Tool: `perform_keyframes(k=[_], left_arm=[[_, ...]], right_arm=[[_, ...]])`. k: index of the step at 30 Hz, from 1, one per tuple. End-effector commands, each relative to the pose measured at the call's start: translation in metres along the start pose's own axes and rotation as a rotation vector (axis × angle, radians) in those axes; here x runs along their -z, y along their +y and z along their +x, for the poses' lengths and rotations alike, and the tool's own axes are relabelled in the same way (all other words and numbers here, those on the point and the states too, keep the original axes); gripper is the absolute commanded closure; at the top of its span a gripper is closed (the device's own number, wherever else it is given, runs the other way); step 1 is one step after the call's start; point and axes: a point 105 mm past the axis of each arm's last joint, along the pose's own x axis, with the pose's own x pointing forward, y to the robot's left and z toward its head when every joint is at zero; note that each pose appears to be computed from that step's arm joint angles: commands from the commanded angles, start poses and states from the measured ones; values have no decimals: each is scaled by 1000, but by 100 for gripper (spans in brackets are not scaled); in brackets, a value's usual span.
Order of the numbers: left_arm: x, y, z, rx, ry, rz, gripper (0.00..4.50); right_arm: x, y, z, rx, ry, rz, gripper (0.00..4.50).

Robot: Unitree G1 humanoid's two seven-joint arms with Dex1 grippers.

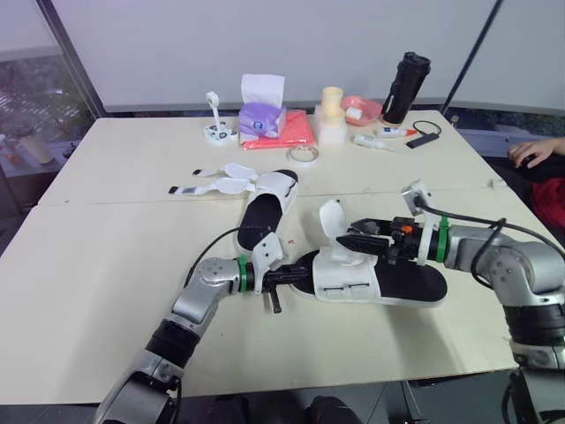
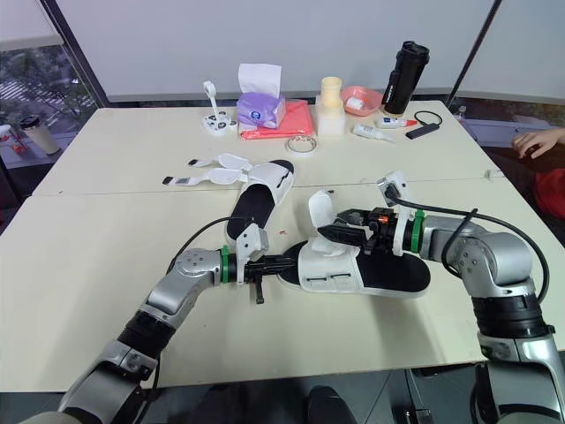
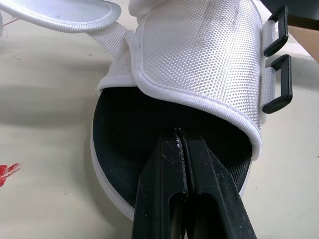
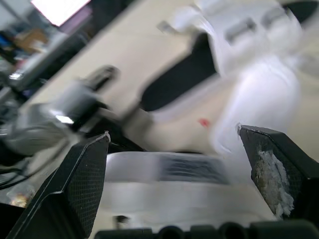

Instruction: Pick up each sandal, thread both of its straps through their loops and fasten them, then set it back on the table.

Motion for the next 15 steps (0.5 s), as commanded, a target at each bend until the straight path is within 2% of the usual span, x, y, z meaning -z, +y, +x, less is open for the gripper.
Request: perform_keyframes(k=[1, 15], left_arm=[[25, 3, -10, -53, 83, -55, 448], [26, -1, -9, -62, 77, -62, 448]], right_arm=[[-9, -3, -5, -2, -6, 49, 2], [-6, -27, -9, 78, 50, 125, 2]])
